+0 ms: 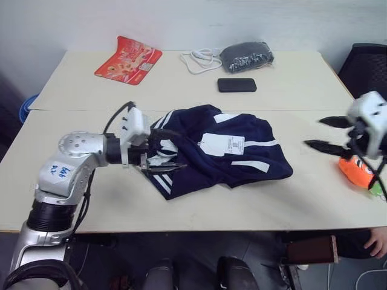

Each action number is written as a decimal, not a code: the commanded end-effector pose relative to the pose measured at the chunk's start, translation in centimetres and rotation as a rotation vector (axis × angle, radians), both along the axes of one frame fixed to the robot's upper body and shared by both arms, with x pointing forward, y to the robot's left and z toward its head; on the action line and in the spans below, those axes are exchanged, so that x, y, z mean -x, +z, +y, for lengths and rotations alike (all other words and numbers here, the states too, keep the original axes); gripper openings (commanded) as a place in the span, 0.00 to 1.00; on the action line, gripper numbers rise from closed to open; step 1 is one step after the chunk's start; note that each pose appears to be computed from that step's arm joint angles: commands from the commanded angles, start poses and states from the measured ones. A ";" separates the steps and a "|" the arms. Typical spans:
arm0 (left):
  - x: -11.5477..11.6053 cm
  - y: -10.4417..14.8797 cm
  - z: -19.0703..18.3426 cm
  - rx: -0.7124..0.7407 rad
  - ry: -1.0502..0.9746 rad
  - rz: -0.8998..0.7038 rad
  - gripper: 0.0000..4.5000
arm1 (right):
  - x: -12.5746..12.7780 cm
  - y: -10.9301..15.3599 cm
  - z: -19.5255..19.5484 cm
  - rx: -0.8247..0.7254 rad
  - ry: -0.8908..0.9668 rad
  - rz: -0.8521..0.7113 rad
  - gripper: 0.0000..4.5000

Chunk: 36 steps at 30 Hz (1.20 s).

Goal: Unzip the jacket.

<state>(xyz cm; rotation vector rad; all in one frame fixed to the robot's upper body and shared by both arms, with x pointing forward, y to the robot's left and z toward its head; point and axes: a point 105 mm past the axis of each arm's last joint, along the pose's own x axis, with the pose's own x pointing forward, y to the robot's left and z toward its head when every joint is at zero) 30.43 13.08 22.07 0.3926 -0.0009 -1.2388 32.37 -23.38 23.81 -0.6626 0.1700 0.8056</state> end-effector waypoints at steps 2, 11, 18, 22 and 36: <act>-0.8 1.5 2.9 -0.003 0.124 -0.079 1.00 | -2.2 -0.8 5.0 0.242 0.168 -0.156 0.81; 0.4 1.4 3.5 0.000 0.175 -0.076 1.00 | -1.9 -2.0 11.8 0.115 0.345 -0.202 0.81; 0.4 1.3 5.2 -0.035 0.233 -0.054 1.00 | 0.4 -3.0 14.4 -0.158 0.405 0.083 0.81; -0.5 -0.4 9.0 -0.182 0.358 -0.057 1.00 | 0.0 -3.9 12.4 -0.078 0.329 0.089 0.81; 0.8 -6.4 0.2 -0.394 -0.029 -0.083 1.00 | -0.5 -7.1 -2.3 0.447 0.154 -0.010 0.81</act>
